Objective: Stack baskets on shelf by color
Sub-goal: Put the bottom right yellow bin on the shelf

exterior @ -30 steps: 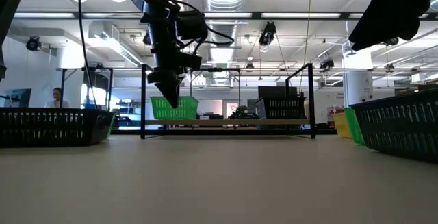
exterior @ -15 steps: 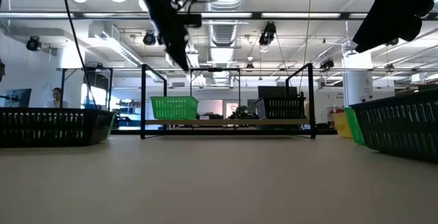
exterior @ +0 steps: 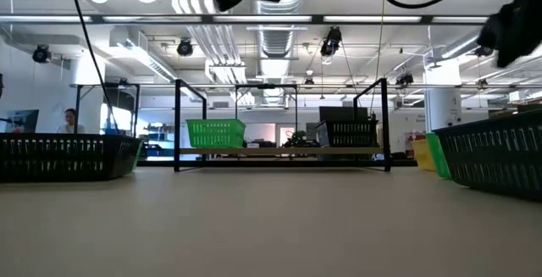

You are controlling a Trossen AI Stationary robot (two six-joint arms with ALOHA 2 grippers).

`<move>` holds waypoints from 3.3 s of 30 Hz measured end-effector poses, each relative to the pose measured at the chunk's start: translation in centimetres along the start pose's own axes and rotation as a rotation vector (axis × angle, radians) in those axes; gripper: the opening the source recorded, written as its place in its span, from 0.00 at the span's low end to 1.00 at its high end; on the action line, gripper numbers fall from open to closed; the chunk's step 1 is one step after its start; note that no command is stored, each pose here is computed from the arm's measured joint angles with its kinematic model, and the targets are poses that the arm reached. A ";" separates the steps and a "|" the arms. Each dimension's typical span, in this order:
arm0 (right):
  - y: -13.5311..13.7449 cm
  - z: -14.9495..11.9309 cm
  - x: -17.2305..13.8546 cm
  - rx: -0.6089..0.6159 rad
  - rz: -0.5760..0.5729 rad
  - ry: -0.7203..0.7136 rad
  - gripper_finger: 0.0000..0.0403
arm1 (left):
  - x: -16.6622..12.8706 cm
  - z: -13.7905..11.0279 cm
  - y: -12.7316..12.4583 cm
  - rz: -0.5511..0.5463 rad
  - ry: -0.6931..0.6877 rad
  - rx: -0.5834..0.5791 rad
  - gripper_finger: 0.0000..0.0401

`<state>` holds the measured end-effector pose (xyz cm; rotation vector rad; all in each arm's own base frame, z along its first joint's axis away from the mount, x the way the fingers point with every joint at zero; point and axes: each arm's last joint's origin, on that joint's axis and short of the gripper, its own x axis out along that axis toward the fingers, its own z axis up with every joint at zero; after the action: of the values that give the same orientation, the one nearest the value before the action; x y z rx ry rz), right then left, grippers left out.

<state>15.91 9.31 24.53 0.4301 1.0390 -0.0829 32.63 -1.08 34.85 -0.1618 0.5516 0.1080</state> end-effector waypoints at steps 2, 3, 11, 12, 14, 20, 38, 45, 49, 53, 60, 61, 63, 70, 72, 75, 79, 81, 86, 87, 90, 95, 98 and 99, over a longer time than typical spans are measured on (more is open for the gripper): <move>0.7 -0.4 -0.1 -0.007 0.129 0.110 0.44 | 0.4 -0.5 -1.8 -0.009 0.005 0.019 0.29; 1.1 -0.6 -0.1 0.000 0.178 0.154 0.44 | 0.4 -0.9 -2.6 -0.005 0.016 0.021 0.29; 5.8 -4.7 -0.3 -0.073 0.282 0.346 0.44 | 0.9 -2.9 -4.7 0.004 0.063 0.020 0.29; 6.5 -5.2 -0.3 -0.095 0.281 0.365 0.44 | 1.0 -3.2 -4.7 0.006 0.072 0.020 0.29; 7.9 -6.2 0.0 -0.150 0.271 0.399 0.44 | 1.2 -3.6 -4.7 0.007 0.083 0.014 0.29; 11.5 -8.0 2.6 -0.240 0.147 0.459 0.44 | 1.5 -4.7 -4.8 0.005 0.113 0.017 0.29; 16.1 -10.9 9.0 -0.280 -0.279 0.652 0.16 | 0.5 -4.3 -5.7 -0.104 0.109 0.075 0.29; 17.7 -8.9 6.2 -0.209 -0.201 0.650 0.03 | -3.8 -2.8 -5.4 -0.168 0.004 0.066 0.29; 18.0 -5.8 3.5 -0.152 -0.184 0.656 0.02 | -7.2 -1.9 -5.0 -0.201 -0.088 0.068 0.29; 17.9 -1.7 0.6 -0.071 -0.085 0.633 0.02 | -10.5 -1.4 -4.5 -0.234 -0.173 0.088 0.29; 16.2 7.5 -2.5 0.048 0.146 0.459 0.02 | -14.2 -2.3 -3.8 -0.283 -0.244 0.090 0.29; 15.8 8.9 -2.7 0.041 0.187 0.426 0.02 | -14.3 -2.6 -3.7 -0.286 -0.243 0.092 0.29; 14.8 11.8 -2.8 0.024 0.257 0.353 0.02 | -14.5 -3.3 -3.5 -0.290 -0.236 0.092 0.29; 9.8 21.0 -1.4 -0.100 0.294 0.086 0.02 | -13.8 -6.6 -3.0 -0.302 -0.158 0.018 0.29; 7.9 23.4 -1.1 -0.136 0.267 0.029 0.02 | -13.4 -7.6 -2.9 -0.303 -0.130 -0.023 0.29; 5.0 26.7 -0.3 -0.182 0.217 -0.038 0.02 | -12.5 -8.9 -3.0 -0.302 -0.081 -0.078 0.29; 0.5 29.8 1.6 -0.241 0.076 -0.053 0.02 | -11.2 -10.4 -3.2 -0.309 -0.055 -0.155 0.29; -1.8 30.8 2.5 -0.281 0.002 -0.020 0.02 | -10.5 -10.8 -3.3 -0.317 -0.056 -0.188 0.29; -7.4 32.5 4.9 -0.362 -0.195 0.105 0.02 | -9.4 -11.0 -3.9 -0.346 -0.098 -0.236 0.29; -8.4 32.8 5.5 -0.370 -0.215 0.126 0.02 | -9.2 -10.9 -4.0 -0.354 -0.114 -0.240 0.29; -11.0 33.5 7.4 -0.375 -0.236 0.170 0.02 | -8.8 -10.7 -4.2 -0.359 -0.130 -0.245 0.29; -14.1 33.4 9.9 -0.338 -0.292 0.276 0.02 | -8.5 -10.4 -4.3 -0.322 -0.150 -0.261 0.29; -15.0 33.3 10.7 -0.343 -0.306 0.301 0.02 | -8.4 -10.5 -4.2 -0.300 -0.152 -0.300 0.29; -15.0 33.3 10.9 -0.357 -0.308 0.308 0.02 | -8.4 -10.6 -4.2 -0.291 -0.153 -0.307 0.29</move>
<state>44.67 -15.74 25.10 -0.0478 1.3880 -0.1055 20.74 -7.57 30.92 -0.5258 0.3514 -0.0785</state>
